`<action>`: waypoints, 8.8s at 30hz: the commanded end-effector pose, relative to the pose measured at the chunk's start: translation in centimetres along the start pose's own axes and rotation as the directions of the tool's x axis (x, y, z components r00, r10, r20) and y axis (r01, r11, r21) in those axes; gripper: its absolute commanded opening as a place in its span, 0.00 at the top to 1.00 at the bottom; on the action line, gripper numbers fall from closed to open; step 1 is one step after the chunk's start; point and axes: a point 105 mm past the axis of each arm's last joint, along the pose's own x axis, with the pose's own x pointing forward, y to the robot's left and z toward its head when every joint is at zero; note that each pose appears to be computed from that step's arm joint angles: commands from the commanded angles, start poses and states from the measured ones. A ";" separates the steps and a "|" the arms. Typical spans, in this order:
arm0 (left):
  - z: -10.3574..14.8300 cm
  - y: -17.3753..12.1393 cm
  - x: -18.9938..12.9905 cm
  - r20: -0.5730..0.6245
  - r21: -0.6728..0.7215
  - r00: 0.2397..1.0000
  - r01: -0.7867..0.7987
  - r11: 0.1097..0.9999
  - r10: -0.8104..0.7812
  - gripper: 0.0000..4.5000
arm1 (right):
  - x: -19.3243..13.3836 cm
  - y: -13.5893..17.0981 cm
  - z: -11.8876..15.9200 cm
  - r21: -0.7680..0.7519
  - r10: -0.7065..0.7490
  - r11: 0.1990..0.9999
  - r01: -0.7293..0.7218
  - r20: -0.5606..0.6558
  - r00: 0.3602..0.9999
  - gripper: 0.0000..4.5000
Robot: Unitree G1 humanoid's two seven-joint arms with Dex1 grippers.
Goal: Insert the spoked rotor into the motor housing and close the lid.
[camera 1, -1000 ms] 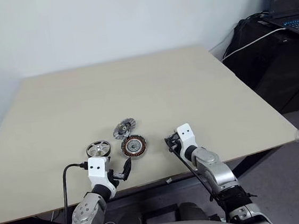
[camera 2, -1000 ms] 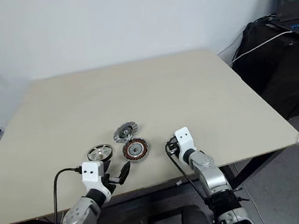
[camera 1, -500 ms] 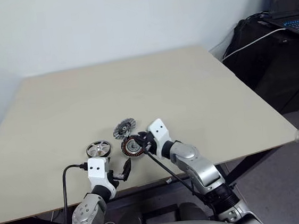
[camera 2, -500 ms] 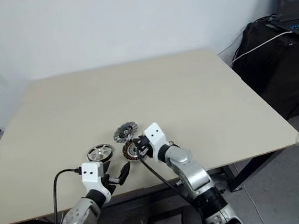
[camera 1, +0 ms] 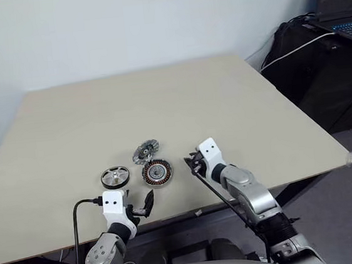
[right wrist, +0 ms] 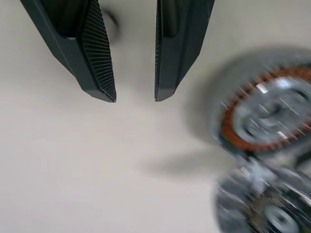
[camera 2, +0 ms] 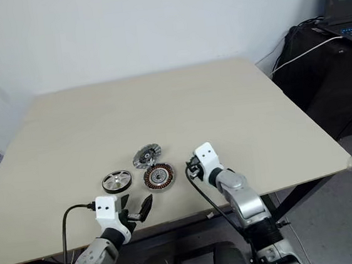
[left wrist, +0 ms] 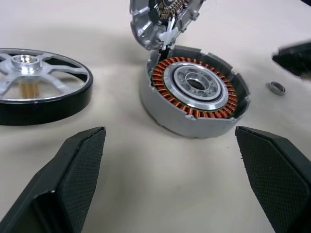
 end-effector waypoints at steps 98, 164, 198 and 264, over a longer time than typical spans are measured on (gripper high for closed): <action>1.9 0.1 0.5 0.093 0.012 0.996 0.009 1.000 -0.011 0.00 | 0.7 -1.8 -1.7 -0.006 -0.107 0.994 0.106 -0.046 0.993 0.43; 1.3 0.8 0.0 0.097 -0.023 0.995 -0.034 0.999 0.036 0.00 | 5.2 9.1 2.4 -0.153 0.288 0.947 -0.283 0.007 0.958 0.85; 3.0 5.3 -1.5 0.247 -0.196 0.911 -0.288 0.937 0.331 0.00 | 0.5 8.2 4.1 -0.148 0.281 0.952 -0.268 0.073 0.957 0.99; 11.3 -2.6 0.7 0.582 -0.734 0.809 0.567 0.374 -0.083 0.91 | -1.5 4.5 1.8 -0.046 0.112 0.993 -0.110 0.046 0.993 1.00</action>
